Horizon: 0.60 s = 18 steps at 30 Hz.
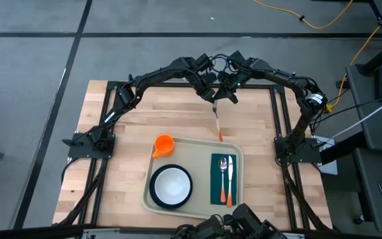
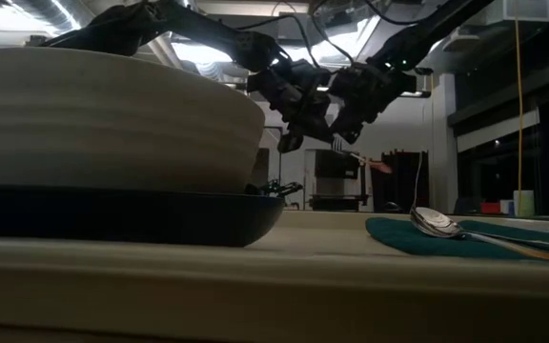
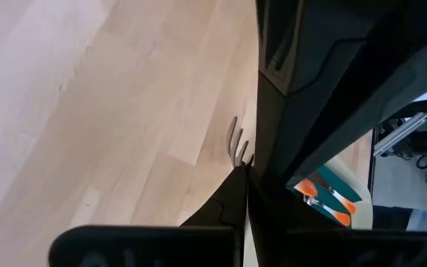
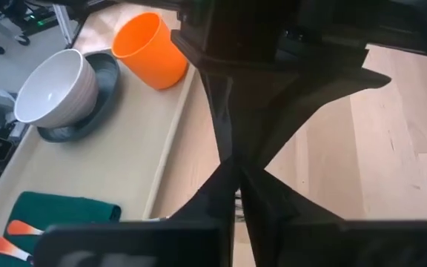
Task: Set up tray
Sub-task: Put the orange fork on the dark green napkin to the left of the orange spoon
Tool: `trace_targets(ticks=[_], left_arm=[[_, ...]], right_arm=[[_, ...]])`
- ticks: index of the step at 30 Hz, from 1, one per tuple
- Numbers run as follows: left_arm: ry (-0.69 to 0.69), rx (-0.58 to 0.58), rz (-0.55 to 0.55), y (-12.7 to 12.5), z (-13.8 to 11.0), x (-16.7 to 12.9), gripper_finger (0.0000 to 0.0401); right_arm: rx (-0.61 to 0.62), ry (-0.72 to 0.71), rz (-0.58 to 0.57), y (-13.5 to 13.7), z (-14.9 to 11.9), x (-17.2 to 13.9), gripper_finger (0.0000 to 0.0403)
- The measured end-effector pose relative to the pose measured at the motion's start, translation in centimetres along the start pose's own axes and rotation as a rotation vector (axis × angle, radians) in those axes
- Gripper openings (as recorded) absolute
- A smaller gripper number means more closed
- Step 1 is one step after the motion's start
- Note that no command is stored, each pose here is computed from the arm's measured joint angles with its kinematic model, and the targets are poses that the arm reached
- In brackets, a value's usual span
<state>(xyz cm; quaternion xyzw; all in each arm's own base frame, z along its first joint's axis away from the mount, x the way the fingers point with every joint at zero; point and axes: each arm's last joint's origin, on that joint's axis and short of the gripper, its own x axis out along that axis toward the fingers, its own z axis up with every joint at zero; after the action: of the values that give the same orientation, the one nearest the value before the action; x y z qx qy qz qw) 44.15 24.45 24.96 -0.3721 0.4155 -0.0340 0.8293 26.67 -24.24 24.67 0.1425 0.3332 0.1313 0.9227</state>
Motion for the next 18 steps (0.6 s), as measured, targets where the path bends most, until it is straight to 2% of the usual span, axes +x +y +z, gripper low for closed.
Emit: trace_targets(ticks=[9, 18], left_arm=[[-0.01, 0.006, 0.007, 0.0, 0.1, 0.0, 0.0002], [0.008, 0.014, -0.025, -0.6, -0.1, 0.5, 0.0002]], right_arm=[[0.015, 0.005, -0.047, -0.6, -0.3, -0.7, 0.0029], [0.036, -0.016, -0.137, -2.2, -0.9, -2.5, 0.0065]])
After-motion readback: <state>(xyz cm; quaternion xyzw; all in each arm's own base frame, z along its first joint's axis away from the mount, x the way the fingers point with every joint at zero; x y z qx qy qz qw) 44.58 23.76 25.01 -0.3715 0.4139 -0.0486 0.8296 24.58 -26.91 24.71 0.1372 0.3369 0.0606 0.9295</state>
